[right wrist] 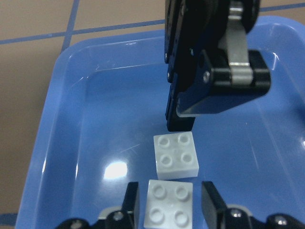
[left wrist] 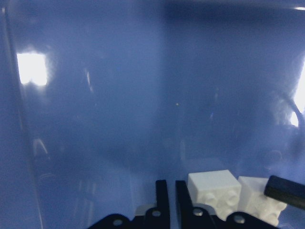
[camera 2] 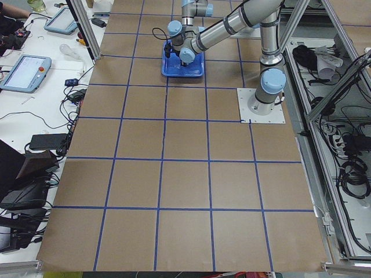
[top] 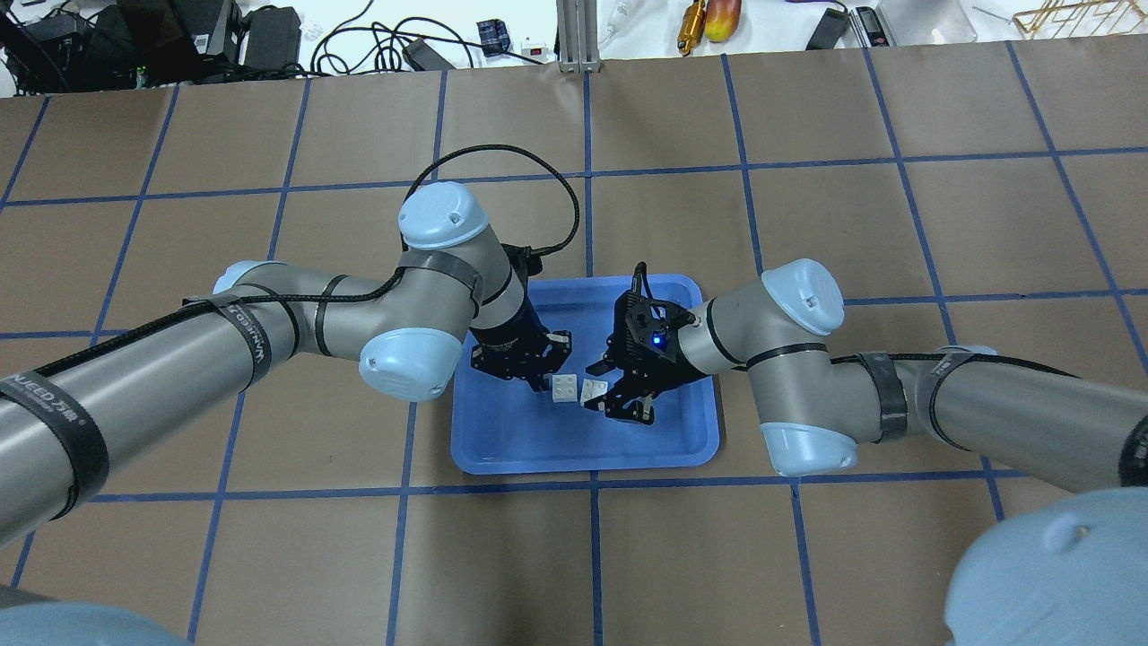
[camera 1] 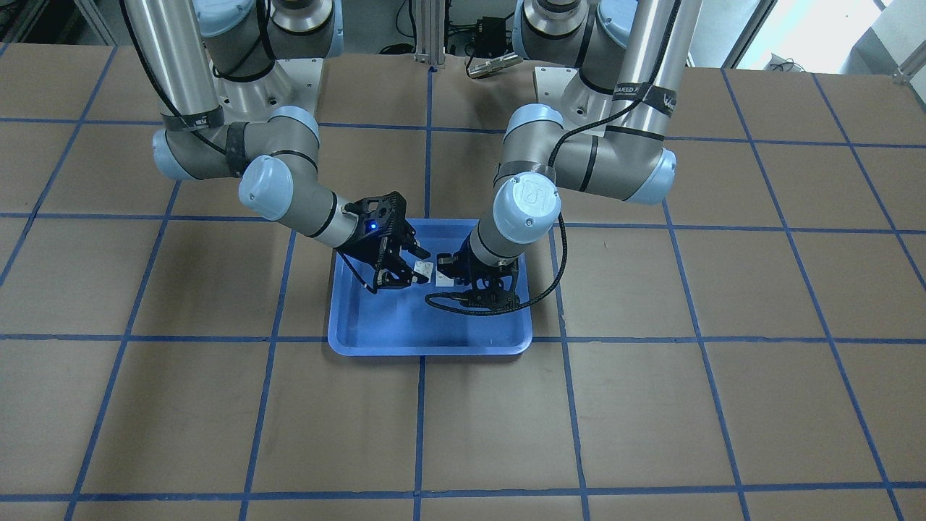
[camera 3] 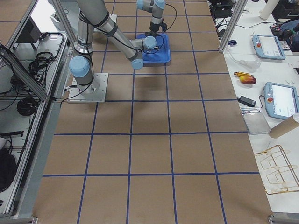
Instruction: Assemble white blocks and place on blue tray
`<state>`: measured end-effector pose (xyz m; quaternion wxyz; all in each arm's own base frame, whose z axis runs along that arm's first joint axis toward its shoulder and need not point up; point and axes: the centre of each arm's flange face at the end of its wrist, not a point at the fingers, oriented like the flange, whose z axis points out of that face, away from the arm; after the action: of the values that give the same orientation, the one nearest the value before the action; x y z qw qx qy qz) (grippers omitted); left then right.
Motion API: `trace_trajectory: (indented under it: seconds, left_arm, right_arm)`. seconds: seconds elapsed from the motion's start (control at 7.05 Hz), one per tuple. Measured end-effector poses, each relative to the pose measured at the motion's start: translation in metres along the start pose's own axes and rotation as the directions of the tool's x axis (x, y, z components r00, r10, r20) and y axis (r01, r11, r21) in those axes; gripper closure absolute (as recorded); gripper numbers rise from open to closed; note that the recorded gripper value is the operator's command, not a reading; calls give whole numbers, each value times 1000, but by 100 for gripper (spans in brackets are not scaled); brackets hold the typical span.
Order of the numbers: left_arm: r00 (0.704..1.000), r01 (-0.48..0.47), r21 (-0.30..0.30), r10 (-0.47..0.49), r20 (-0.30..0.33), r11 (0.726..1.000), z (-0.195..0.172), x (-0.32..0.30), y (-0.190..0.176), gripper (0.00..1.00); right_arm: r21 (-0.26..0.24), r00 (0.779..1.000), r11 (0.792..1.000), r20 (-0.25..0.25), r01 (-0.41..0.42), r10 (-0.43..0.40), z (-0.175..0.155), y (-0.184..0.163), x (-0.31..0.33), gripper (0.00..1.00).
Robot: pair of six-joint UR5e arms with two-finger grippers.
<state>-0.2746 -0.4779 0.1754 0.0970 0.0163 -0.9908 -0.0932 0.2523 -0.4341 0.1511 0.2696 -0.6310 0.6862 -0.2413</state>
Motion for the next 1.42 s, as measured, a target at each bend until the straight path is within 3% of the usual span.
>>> trace_trajectory:
  seconds: [0.85,0.99,1.13,1.28,1.42]
  left_arm:
    - [1000,-21,2,21,2,1000,0,10,6,80]
    - [1000,-22,2,22,3,1000,0,11,7,80]
    - [1000,-21,2,21,3,1000,0,11,7,80]
    - [1000,-21,3,21,3,1000,0,11,7,80]
    - [1000,-21,4,21,2,1000,0,12,8,80]
  right_arm:
    - [-3,1000,1000,-12,10,-10,1,1,2,58]
    - [-6,1000,1000,-16,13,-13,1,2,3,50]
    - [-11,1000,1000,-18,11,-12,1,2,3,7]
    - [-13,1000,1000,-21,4,-4,0,2,3,0]
    - [-11,999,1000,-35,-11,11,-4,-1,4,0]
